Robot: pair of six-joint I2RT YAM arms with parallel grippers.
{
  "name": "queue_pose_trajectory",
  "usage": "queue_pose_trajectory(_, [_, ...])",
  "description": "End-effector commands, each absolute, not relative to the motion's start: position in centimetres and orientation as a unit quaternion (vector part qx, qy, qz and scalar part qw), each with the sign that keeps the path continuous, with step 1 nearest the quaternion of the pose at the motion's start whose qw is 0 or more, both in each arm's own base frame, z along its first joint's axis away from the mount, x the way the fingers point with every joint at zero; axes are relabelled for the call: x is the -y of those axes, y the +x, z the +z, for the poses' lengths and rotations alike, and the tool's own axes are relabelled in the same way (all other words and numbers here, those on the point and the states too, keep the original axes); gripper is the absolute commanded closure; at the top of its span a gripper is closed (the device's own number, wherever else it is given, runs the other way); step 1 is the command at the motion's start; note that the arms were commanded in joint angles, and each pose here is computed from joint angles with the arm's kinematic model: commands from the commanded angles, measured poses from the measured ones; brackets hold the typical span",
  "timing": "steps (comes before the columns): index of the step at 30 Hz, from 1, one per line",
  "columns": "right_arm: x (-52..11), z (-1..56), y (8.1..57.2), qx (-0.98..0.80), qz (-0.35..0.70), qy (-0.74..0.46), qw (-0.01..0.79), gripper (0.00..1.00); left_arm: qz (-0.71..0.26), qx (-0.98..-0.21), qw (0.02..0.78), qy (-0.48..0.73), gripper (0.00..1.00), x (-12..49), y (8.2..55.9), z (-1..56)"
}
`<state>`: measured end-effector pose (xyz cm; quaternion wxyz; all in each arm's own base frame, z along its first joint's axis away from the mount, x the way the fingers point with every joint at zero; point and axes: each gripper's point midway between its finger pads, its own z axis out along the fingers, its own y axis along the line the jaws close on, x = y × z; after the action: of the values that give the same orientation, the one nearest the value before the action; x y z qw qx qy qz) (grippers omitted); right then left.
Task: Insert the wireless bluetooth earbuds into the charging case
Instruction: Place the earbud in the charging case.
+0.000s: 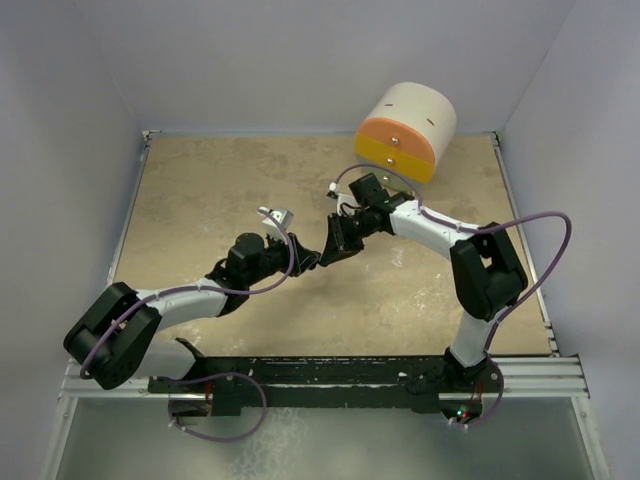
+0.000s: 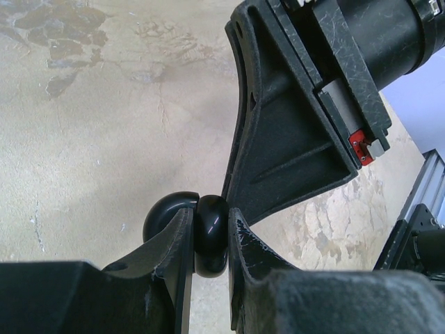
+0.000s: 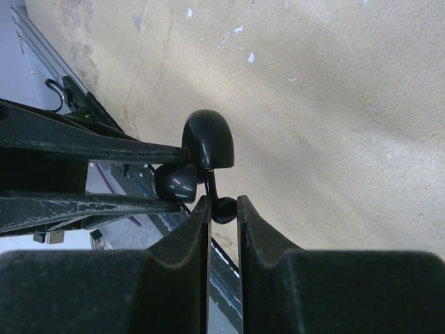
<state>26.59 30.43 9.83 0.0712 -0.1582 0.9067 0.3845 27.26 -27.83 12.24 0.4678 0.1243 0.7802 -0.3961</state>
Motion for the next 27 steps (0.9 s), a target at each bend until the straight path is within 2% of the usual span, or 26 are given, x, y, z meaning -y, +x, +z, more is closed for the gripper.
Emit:
queue_pose_trajectory(1, [-30.4, 11.0, 26.1, -0.896, 0.399, -0.174, 0.087, 1.0, -0.419, -0.746, 0.502, 0.13, 1.0, 29.0, 28.1, 15.7])
queue_pose_trajectory(27, [-29.8, 11.4, 26.5, -0.898, 0.394, -0.17, 0.1, 1.0, -0.403, -0.761, 0.492, 0.13, 1.0, 27.9, 27.1, 14.2])
